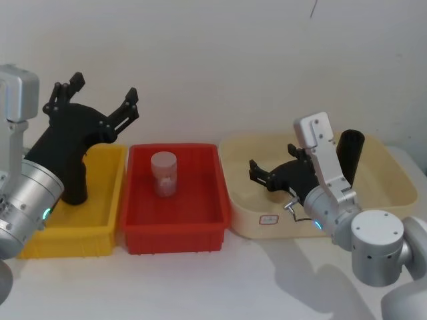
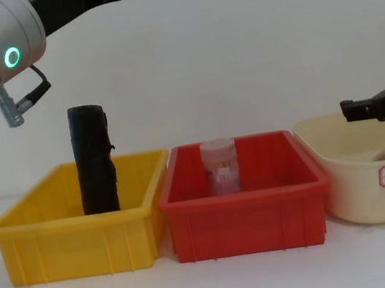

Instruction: Pick up the garbage bag with the one hand and transfer it to the other hand.

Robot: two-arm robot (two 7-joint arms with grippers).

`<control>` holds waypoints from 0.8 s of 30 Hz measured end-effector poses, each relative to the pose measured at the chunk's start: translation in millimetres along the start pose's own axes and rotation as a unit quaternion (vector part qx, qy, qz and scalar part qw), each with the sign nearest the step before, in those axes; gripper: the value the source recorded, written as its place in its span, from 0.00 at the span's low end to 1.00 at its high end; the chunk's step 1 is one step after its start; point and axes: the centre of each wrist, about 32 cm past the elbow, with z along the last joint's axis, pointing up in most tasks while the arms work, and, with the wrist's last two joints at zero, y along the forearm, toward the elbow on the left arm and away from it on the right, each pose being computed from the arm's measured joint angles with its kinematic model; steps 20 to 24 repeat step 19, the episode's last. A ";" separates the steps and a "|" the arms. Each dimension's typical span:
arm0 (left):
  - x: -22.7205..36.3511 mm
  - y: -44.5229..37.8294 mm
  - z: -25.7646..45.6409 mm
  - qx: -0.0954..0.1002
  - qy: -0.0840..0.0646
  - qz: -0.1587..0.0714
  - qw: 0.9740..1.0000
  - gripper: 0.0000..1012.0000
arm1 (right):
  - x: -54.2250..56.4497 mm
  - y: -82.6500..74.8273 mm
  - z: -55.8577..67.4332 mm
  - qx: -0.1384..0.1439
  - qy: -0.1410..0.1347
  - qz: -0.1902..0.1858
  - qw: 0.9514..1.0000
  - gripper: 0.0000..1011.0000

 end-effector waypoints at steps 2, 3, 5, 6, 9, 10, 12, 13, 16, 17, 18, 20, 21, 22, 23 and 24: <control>0.0 0.0 0.0 0.000 0.000 0.000 1.000 0.99 | 0.9 -2.0 -1.9 -0.001 0.002 -0.001 1.000 0.99; 0.0 0.0 0.0 0.000 0.000 0.000 1.000 0.99 | 0.9 -2.0 -1.9 -0.001 0.002 -0.001 1.000 0.99; 0.0 0.0 0.0 0.000 0.000 0.000 1.000 0.99 | 1.8 -5.6 -2.3 0.003 0.008 -0.001 1.000 0.99; 0.0 0.0 0.0 0.000 0.000 0.000 1.000 0.99 | 1.8 -6.4 -1.7 0.005 0.009 0.001 1.000 0.99; 0.0 0.0 0.0 0.000 0.000 0.000 1.000 0.99 | 1.4 -10.1 -1.7 0.012 0.016 0.005 1.000 0.99; 0.0 0.0 0.0 0.000 0.000 0.000 1.000 0.99 | 1.1 -12.4 -0.9 0.017 0.020 0.008 1.000 0.99; 0.0 0.0 0.0 0.000 0.000 0.000 1.000 0.99 | 0.8 -14.7 0.3 0.022 0.023 0.011 0.999 0.99; 0.0 0.0 0.0 0.000 0.000 0.000 1.000 0.99 | 0.4 -17.2 0.7 0.026 0.026 0.014 0.999 0.99; 0.0 0.0 0.0 0.000 0.000 0.000 1.000 0.99 | -0.3 -21.1 2.2 0.034 0.031 0.018 0.999 0.99; 0.0 0.0 0.0 0.000 0.000 0.000 1.000 0.99 | -0.4 -22.0 2.6 0.036 0.032 0.019 0.999 0.99; 0.0 0.0 0.0 0.000 0.000 0.000 1.000 0.99 | -0.4 -22.7 2.9 0.037 0.033 0.020 0.999 0.99; 0.0 0.0 0.0 0.000 0.000 0.000 1.000 0.99 | -0.6 -23.9 3.2 0.039 0.035 0.021 0.998 0.99; 0.0 0.0 0.0 0.000 0.000 0.000 1.000 0.99 | -0.6 -23.9 3.2 0.039 0.035 0.021 0.998 0.99; 0.0 0.0 0.0 0.000 0.000 0.000 1.000 0.99 | -0.6 -23.9 3.2 0.039 0.035 0.021 0.998 0.99; 0.0 0.0 0.0 0.000 0.000 0.000 1.000 0.99 | -0.6 -23.9 3.2 0.039 0.035 0.021 0.998 0.99; 0.0 0.0 0.0 0.000 0.000 0.000 1.000 0.99 | -0.6 -23.9 3.2 0.039 0.035 0.021 0.998 0.99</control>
